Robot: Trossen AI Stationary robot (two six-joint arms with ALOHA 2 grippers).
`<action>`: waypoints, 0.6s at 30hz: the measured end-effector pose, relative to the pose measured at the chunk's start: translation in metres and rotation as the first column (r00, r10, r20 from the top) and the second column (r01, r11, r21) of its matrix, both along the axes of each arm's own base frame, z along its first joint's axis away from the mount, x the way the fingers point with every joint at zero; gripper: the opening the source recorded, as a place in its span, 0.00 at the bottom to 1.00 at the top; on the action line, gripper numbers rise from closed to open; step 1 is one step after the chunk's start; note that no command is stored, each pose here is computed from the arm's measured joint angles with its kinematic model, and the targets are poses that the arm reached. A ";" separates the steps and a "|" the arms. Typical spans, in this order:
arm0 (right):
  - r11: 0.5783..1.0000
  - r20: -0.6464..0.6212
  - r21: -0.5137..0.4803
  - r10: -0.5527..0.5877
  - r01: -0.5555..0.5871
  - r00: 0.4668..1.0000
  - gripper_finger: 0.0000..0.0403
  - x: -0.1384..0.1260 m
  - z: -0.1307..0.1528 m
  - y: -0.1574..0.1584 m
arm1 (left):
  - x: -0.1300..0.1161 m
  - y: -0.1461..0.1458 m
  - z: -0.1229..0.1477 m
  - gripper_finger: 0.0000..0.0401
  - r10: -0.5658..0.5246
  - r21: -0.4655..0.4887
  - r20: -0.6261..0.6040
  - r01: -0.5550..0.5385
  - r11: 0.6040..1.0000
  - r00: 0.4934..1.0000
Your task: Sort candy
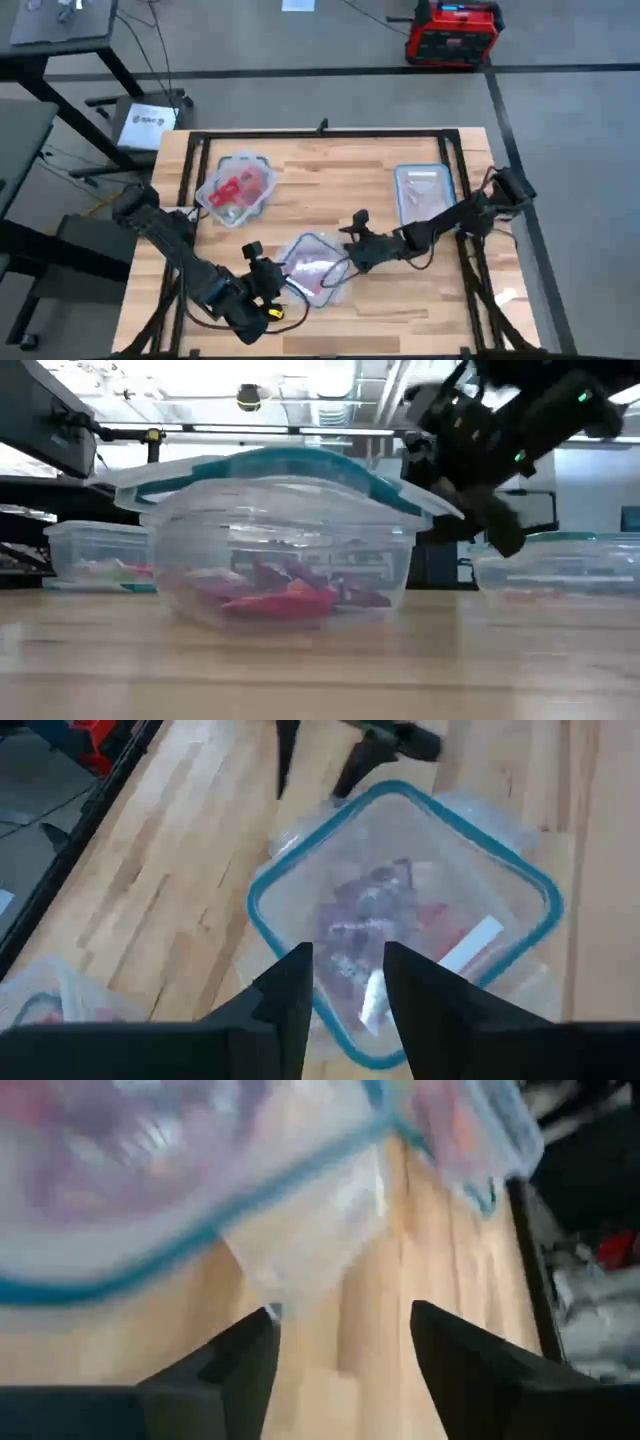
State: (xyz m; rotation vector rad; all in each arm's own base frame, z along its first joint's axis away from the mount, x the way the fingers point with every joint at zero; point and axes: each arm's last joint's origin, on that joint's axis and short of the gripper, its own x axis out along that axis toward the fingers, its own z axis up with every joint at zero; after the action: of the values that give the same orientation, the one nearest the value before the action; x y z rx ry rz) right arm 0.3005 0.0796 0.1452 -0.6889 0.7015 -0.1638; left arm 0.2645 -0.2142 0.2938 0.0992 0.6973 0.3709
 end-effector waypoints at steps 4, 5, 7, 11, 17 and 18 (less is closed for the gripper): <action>0.998 -0.026 -0.057 -0.033 0.031 0.999 0.53 -0.002 -0.001 -0.003 | 0.000 0.000 0.000 0.27 0.002 -0.003 0.001 -0.002 1.000 1.000; 0.997 -0.025 -0.068 -0.040 0.038 0.999 0.53 -0.003 -0.001 -0.002 | 0.000 0.000 0.000 0.27 0.004 -0.005 0.002 -0.004 1.000 1.000; 0.995 -0.043 -0.097 -0.044 0.040 0.998 0.53 -0.008 0.002 0.001 | 0.000 0.000 0.000 0.27 0.009 -0.016 0.004 -0.009 1.000 1.000; 0.996 -0.094 -0.076 -0.061 0.053 0.994 0.53 -0.025 0.017 0.013 | -0.003 -0.003 0.000 0.27 0.059 -0.087 0.034 -0.056 0.995 0.998; 0.942 0.003 0.328 -0.080 0.075 0.997 0.53 -0.049 0.037 0.034 | -0.009 -0.015 -0.007 0.27 0.098 -0.121 0.064 -0.090 0.989 0.993; 0.925 0.013 0.377 -0.066 0.056 0.998 0.53 -0.052 0.037 0.038 | -0.011 -0.016 -0.008 0.27 0.100 -0.105 0.065 -0.093 0.990 0.993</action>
State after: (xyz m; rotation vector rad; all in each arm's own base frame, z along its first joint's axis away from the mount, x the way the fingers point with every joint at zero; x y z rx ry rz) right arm 0.2486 0.1175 0.1819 -0.2955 0.7056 -0.0902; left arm 0.2539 -0.2302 0.2856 -0.0445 0.6515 0.4285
